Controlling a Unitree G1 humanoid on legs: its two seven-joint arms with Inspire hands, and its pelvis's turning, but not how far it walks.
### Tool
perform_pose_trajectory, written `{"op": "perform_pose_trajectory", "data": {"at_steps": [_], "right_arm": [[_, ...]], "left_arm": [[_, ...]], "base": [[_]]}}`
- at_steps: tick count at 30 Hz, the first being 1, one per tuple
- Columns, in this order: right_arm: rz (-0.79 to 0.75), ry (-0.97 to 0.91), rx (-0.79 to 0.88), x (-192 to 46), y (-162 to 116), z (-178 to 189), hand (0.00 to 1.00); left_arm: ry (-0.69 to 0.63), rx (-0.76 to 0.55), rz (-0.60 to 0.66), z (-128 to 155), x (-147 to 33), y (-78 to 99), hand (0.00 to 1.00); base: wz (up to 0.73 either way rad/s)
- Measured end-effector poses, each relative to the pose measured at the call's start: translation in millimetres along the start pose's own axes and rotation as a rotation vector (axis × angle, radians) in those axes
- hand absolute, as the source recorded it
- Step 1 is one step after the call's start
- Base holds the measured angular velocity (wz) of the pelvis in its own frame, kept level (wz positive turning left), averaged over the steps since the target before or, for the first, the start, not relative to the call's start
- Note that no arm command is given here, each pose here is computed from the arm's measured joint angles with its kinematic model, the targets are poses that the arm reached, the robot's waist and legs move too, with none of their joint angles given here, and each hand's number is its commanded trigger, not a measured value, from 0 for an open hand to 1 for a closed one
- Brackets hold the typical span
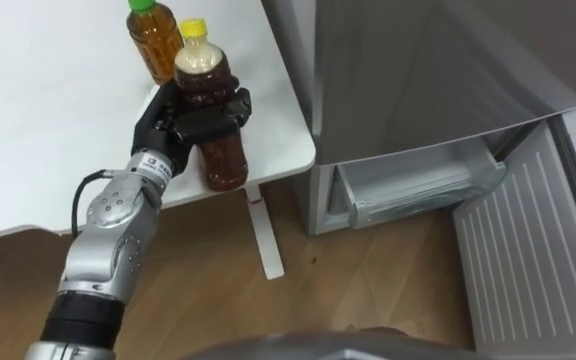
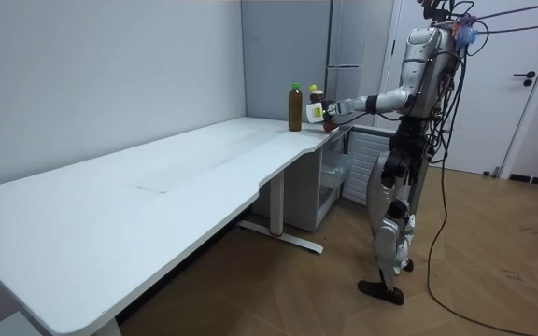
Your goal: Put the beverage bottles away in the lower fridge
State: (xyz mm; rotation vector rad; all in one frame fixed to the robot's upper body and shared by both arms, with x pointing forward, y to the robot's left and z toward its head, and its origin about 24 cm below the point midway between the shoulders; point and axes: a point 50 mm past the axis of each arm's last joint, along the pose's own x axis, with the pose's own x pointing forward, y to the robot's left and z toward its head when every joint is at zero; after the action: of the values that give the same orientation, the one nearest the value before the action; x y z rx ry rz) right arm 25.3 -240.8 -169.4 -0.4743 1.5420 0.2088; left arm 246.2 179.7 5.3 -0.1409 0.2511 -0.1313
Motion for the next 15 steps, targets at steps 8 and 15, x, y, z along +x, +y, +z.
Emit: {"op": "perform_pose_trajectory", "data": {"at_steps": [8,15], "right_arm": [[-0.022,-0.054,0.001,-1,-6,16,0.0],[-0.065,-0.082,0.006,-2,-10,23,0.0]], "left_arm": [[-0.003,-0.03,-0.009,-1,0.9,-5.0,1.0],[-0.051,-0.099,-0.051,8,1.8,-17.1,1.0]], "base": [[0.0],[0.01]]}}
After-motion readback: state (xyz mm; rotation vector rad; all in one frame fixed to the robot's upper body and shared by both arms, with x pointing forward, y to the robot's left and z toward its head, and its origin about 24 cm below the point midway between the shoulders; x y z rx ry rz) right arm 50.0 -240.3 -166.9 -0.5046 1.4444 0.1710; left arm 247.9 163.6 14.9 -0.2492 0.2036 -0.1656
